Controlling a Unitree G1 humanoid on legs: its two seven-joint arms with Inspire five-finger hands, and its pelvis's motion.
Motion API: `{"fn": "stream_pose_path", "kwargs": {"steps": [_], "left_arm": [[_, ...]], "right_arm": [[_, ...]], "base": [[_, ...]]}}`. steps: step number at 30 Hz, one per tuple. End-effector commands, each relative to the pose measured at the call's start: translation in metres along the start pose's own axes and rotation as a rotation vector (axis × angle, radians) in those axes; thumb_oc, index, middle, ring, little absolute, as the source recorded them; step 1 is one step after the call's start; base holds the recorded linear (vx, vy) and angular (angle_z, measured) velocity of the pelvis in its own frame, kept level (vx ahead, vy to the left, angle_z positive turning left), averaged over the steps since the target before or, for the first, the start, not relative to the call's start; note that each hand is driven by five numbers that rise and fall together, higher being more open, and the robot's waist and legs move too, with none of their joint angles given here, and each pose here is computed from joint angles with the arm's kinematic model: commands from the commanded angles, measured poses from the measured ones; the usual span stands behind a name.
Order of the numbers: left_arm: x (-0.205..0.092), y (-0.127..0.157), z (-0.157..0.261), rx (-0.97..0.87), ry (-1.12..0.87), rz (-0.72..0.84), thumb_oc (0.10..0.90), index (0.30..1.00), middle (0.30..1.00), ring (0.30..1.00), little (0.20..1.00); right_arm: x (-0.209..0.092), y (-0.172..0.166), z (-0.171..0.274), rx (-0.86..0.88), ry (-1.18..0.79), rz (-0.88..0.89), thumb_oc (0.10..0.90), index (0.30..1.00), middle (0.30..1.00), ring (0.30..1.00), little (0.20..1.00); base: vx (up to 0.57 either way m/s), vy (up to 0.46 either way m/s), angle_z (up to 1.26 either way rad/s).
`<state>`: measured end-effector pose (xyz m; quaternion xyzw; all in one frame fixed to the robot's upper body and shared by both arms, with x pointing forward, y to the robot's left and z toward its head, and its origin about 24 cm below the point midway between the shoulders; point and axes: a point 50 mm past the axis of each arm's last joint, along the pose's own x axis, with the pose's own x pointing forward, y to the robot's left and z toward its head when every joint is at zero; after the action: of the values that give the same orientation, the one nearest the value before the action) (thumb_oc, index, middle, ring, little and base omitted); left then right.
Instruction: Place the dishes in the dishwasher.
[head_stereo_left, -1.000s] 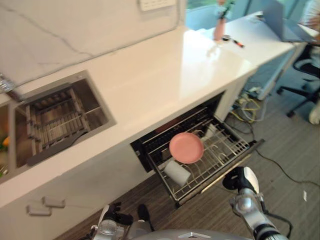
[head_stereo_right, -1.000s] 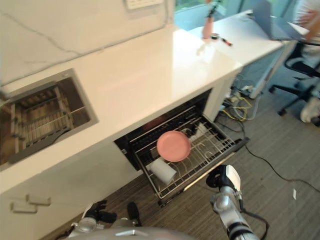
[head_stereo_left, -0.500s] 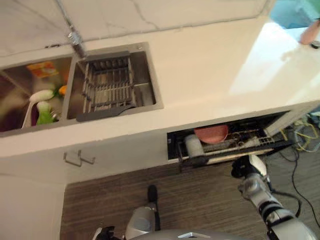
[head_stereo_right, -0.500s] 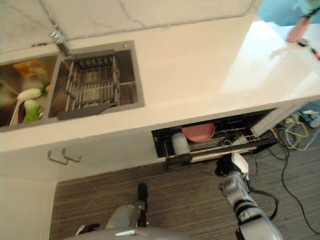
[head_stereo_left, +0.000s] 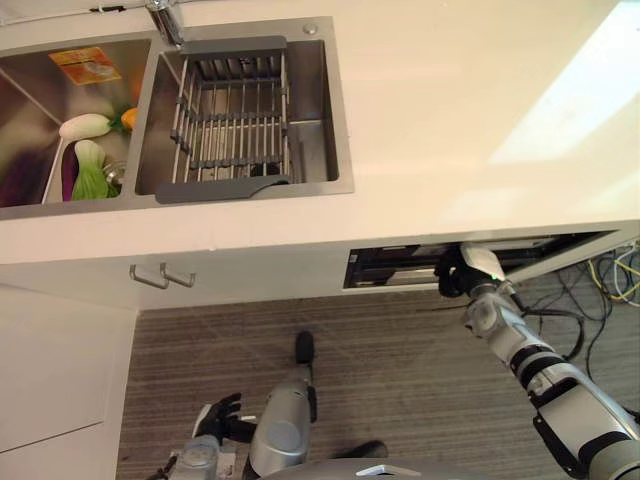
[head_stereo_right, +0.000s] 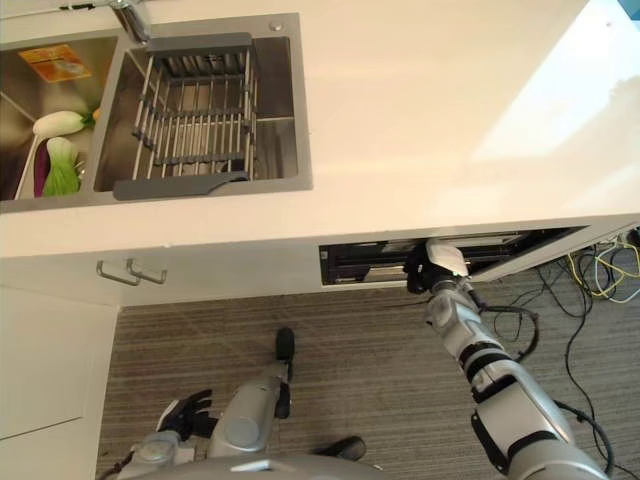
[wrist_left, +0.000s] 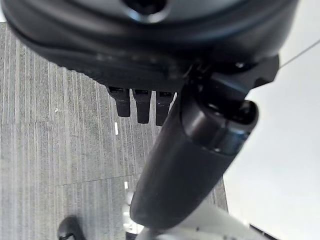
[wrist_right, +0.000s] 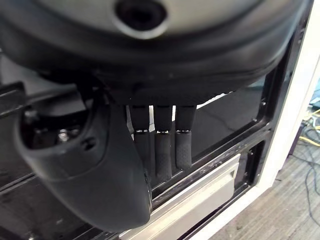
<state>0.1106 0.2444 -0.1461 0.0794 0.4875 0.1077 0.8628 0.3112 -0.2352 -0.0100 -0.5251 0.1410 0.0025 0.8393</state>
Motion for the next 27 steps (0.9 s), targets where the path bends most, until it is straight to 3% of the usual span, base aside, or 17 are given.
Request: {"fn": "stream_pose_path", "kwargs": {"steps": [1,2,3,6,8,10,15,19,27], "left_arm": [[-0.007,-0.005,-0.027,0.009,0.078,-0.033,0.800,0.900,0.900,0.900,0.900],[-0.007,-0.005,-0.027,0.009,0.078,-0.033,0.800,0.900,0.900,0.900,0.900],[-0.007,-0.006,-0.031,-0.016,0.099,-0.028,0.800,0.900,0.900,0.900,0.900],[-0.008,-0.005,-0.035,-0.029,0.114,-0.023,0.800,0.900,0.900,0.900,0.900],[-0.009,-0.004,-0.042,-0.086,0.152,-0.007,0.800,0.900,0.900,0.900,0.900],[-0.009,-0.002,-0.043,-0.115,0.167,0.006,0.800,0.900,0.900,0.900,0.900],[-0.007,0.003,-0.041,-0.130,0.168,0.034,0.800,0.900,0.900,0.900,0.900],[-0.006,-0.003,-0.037,-0.139,0.165,0.018,0.800,0.900,0.900,0.900,0.900],[-0.002,-0.004,-0.030,-0.031,0.169,-0.020,0.800,0.900,0.900,0.900,0.900]], "right_arm": [[-0.002,0.006,0.024,0.086,-0.109,-0.017,0.800,0.900,0.900,0.900,0.900],[-0.002,0.006,0.024,0.086,-0.109,-0.017,0.800,0.900,0.900,0.900,0.900],[-0.016,0.035,0.008,0.140,-0.026,0.053,0.800,0.900,0.900,0.900,0.900],[-0.024,0.048,-0.002,0.155,0.022,0.092,0.800,0.900,0.900,0.900,0.900],[-0.065,0.092,-0.056,0.186,0.287,0.217,0.800,0.900,0.900,0.900,0.900],[-0.091,0.108,-0.082,0.216,0.430,0.260,0.800,0.900,0.900,0.900,0.900],[-0.144,0.126,-0.129,0.258,0.700,0.323,0.800,0.900,0.900,0.900,0.900],[-0.186,0.140,-0.152,0.415,0.950,0.316,0.800,0.900,0.900,0.900,0.900],[-0.214,0.162,-0.149,0.519,1.048,0.385,0.800,0.900,0.900,0.900,0.900]], "base": [[0.00,0.000,0.00],[0.02,0.013,0.08],[0.01,0.008,0.05],[0.00,0.022,0.00],[0.01,0.103,-0.21],[0.07,0.150,-0.36],[0.15,0.231,0.09],[0.09,-0.008,0.85],[0.03,-0.173,0.94]]}}
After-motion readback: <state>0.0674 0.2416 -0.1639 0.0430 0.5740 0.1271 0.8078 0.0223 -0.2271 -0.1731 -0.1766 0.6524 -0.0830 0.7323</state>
